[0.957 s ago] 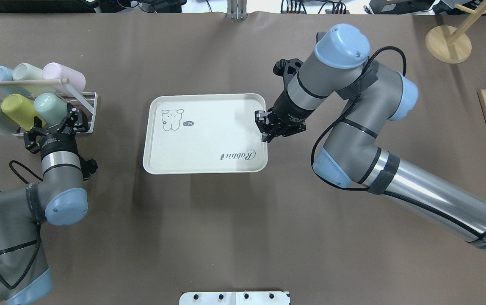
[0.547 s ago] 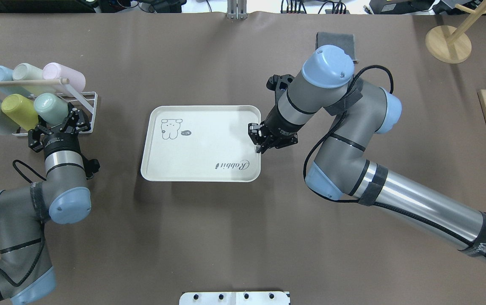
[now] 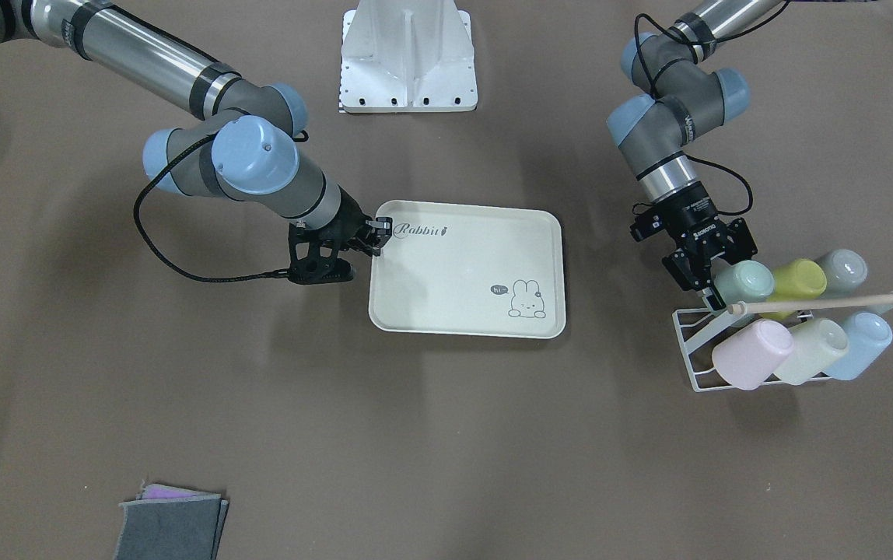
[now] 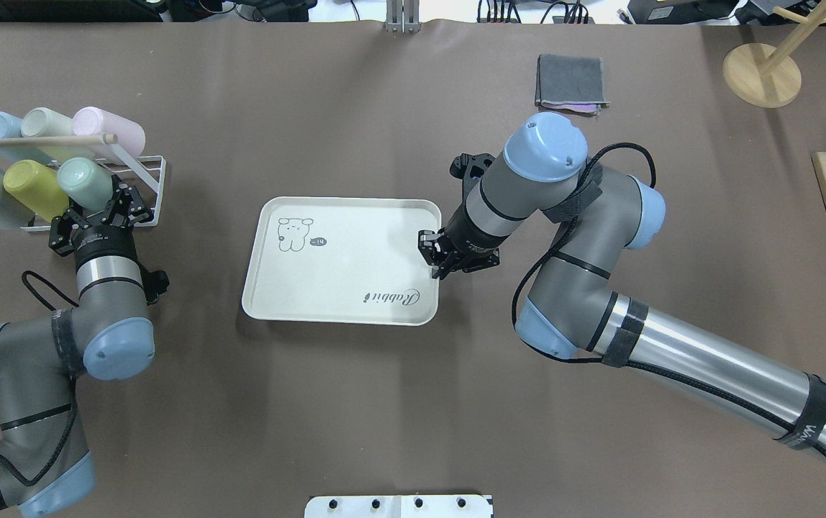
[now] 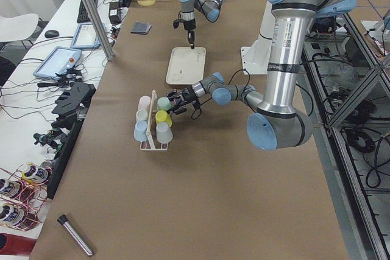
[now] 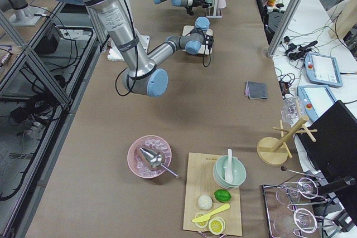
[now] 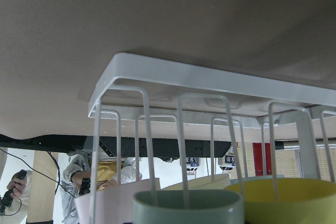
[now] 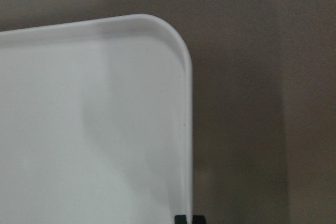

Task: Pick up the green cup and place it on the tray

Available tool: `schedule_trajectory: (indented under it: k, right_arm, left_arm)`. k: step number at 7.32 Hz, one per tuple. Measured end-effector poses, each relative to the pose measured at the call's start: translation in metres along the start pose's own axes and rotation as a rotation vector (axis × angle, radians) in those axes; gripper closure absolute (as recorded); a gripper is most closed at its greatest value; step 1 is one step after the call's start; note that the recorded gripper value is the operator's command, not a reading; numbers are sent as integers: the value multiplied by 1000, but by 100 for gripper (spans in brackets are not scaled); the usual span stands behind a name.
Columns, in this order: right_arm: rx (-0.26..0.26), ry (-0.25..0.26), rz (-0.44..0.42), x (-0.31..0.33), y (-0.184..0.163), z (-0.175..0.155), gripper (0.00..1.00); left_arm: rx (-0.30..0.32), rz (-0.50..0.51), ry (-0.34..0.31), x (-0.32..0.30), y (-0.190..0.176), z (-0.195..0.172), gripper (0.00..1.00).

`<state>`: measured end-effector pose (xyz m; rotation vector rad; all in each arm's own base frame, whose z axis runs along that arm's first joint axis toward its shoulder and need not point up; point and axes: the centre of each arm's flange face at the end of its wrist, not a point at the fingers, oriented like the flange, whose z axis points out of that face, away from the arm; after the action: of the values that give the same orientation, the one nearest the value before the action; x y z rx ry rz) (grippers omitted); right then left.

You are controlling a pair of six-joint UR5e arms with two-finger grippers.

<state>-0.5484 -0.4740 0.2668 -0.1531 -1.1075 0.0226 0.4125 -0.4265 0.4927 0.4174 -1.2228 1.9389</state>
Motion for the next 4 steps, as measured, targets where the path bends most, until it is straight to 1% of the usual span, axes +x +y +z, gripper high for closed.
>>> schedule_trajectory:
  k: [1,2,3,4]
  right_arm:
    - [0,0,-5,0,0,1,100]
    - [0,1,-11,1,0,1,93]
    - [3,2,-27,1,0,2,51]
    - [7,3,-43,1,0,2,1]
  left_arm:
    - [1,11,-13,-2,3,-2,43]
    - [3,16,-27,-4,7,-5,43]
    - [7,8,-41,-5,13,-10,43]
    - [10,-2,-53,-6,21,-15,43]
